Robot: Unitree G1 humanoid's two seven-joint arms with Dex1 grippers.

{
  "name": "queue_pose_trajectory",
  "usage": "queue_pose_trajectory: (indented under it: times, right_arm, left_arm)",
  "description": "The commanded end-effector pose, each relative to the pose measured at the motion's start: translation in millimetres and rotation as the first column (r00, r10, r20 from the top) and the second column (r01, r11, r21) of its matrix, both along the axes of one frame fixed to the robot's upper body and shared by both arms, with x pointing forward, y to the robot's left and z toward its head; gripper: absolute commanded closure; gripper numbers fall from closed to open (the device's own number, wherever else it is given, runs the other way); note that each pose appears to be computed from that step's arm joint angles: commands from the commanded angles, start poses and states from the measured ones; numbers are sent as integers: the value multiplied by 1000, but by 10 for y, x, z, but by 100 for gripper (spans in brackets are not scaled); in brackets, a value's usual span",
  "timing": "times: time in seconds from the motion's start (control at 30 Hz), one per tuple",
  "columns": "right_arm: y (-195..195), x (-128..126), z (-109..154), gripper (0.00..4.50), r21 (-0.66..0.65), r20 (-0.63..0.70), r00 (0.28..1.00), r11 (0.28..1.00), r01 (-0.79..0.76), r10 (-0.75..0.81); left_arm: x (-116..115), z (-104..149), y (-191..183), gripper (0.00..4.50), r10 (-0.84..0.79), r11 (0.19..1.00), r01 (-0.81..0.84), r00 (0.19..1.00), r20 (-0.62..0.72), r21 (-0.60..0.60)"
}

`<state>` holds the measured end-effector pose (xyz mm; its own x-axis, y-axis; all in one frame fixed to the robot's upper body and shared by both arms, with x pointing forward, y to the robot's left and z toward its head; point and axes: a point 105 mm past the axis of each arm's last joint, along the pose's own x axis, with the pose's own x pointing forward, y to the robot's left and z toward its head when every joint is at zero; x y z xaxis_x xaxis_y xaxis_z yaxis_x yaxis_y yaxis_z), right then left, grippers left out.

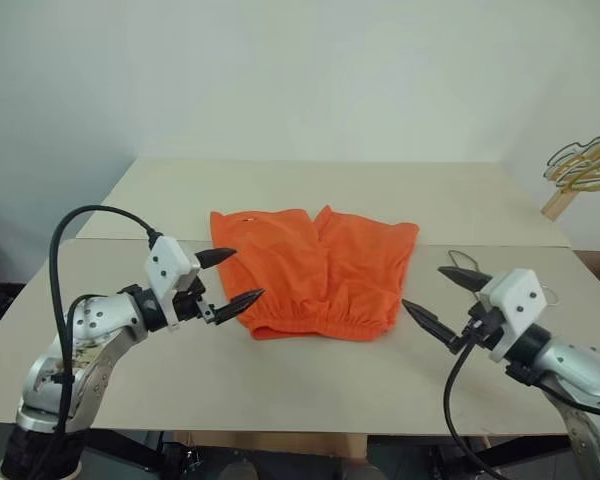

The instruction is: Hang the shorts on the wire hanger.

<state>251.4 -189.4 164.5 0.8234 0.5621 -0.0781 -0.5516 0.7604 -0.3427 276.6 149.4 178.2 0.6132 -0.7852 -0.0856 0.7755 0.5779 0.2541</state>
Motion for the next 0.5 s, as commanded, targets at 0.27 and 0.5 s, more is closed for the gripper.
queue_pose_trajectory:
  times: [0.27,0.5]
  right_arm:
    - [25,-3,152,0,-13,56,998,1000,-6,7]
    - [26,27,182,0,-33,52,998,999,-24,26]
  left_arm:
    - [13,33,44,3,-6,998,4,1000,28,62]
    - [110,-128,214,3,-106,948,67,988,111,312]
